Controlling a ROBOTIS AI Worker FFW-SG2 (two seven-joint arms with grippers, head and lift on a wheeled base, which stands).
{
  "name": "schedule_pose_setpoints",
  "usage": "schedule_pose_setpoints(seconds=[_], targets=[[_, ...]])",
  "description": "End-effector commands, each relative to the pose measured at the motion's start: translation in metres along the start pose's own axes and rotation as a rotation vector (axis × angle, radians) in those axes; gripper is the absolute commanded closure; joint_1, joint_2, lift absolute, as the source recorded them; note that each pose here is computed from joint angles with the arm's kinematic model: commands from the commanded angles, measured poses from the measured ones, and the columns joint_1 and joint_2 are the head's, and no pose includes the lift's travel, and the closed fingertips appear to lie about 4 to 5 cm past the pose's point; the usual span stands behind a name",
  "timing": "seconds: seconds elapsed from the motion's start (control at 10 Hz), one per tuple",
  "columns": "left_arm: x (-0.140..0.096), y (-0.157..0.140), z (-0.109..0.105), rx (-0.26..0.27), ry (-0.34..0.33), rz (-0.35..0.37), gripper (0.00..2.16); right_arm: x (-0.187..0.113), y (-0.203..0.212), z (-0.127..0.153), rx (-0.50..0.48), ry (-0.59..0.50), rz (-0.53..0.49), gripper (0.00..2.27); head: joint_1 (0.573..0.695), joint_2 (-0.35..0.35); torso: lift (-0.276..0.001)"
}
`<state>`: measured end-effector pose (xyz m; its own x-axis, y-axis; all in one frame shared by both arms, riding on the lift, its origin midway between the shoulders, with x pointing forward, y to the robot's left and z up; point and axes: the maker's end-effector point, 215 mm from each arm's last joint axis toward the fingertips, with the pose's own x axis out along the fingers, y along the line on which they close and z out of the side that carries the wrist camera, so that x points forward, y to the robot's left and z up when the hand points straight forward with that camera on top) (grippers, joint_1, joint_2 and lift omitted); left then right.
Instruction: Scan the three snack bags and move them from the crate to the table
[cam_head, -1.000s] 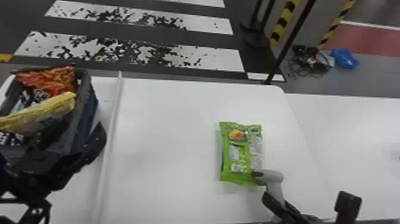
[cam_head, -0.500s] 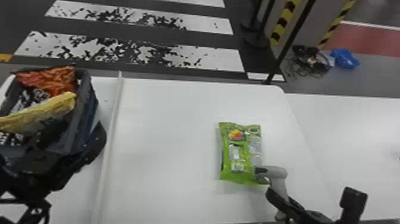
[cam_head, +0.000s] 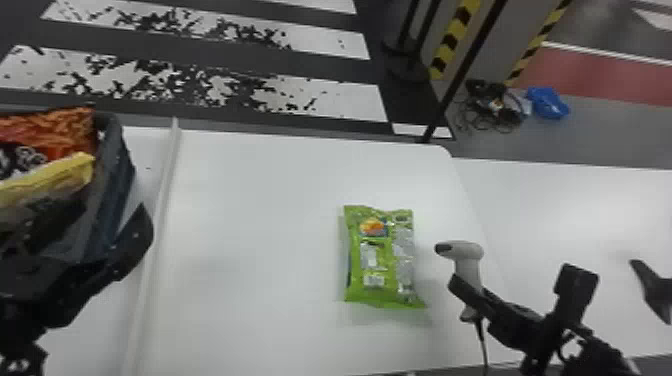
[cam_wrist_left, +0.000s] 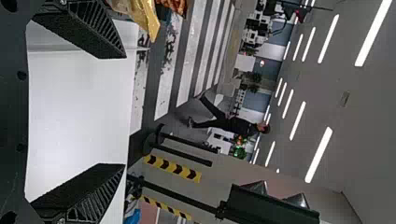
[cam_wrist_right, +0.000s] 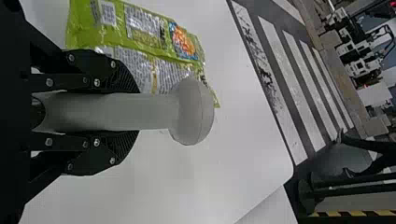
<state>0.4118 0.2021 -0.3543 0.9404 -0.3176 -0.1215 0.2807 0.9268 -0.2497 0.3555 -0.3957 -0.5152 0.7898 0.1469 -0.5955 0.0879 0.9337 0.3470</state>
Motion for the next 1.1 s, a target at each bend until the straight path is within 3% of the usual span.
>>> schedule_pose_setpoints(seconds=[0.0, 0.2, 0.4, 0.5, 0.6, 0.7, 1.0], targets=[[0.001, -0.004, -0.003, 0.006, 0.01, -0.012, 0.03, 0.016, -0.035, 0.007, -0.013, 0.008, -0.066, 2.24, 0.695, -0.273, -0.062], [-0.005, -0.004, -0.001, 0.012, 0.011, -0.011, 0.03, 0.041, -0.065, 0.022, -0.016, -0.007, -0.102, 2.24, 0.695, -0.321, -0.062], [-0.008, -0.003, -0.003, 0.016, 0.014, -0.01, 0.03, 0.054, -0.066, 0.017, -0.034, 0.013, -0.099, 2.22, 0.695, -0.349, -0.062], [-0.007, -0.006, -0.004, 0.015, 0.016, -0.015, 0.03, 0.06, -0.068, 0.014, -0.027, 0.02, -0.102, 1.86, 0.695, -0.347, -0.062], [-0.007, -0.007, -0.004, 0.02, 0.016, -0.017, 0.03, 0.061, -0.069, 0.012, -0.037, 0.034, -0.105, 0.63, 0.695, -0.347, -0.062], [-0.006, -0.008, -0.005, 0.023, 0.019, -0.018, 0.03, 0.061, -0.071, 0.011, -0.056, 0.043, -0.112, 0.0, 0.695, -0.348, -0.062], [-0.003, -0.009, -0.002, 0.026, 0.013, -0.019, 0.03, 0.043, -0.045, 0.039, -0.087, -0.04, -0.059, 0.07, 0.695, -0.35, -0.062]])
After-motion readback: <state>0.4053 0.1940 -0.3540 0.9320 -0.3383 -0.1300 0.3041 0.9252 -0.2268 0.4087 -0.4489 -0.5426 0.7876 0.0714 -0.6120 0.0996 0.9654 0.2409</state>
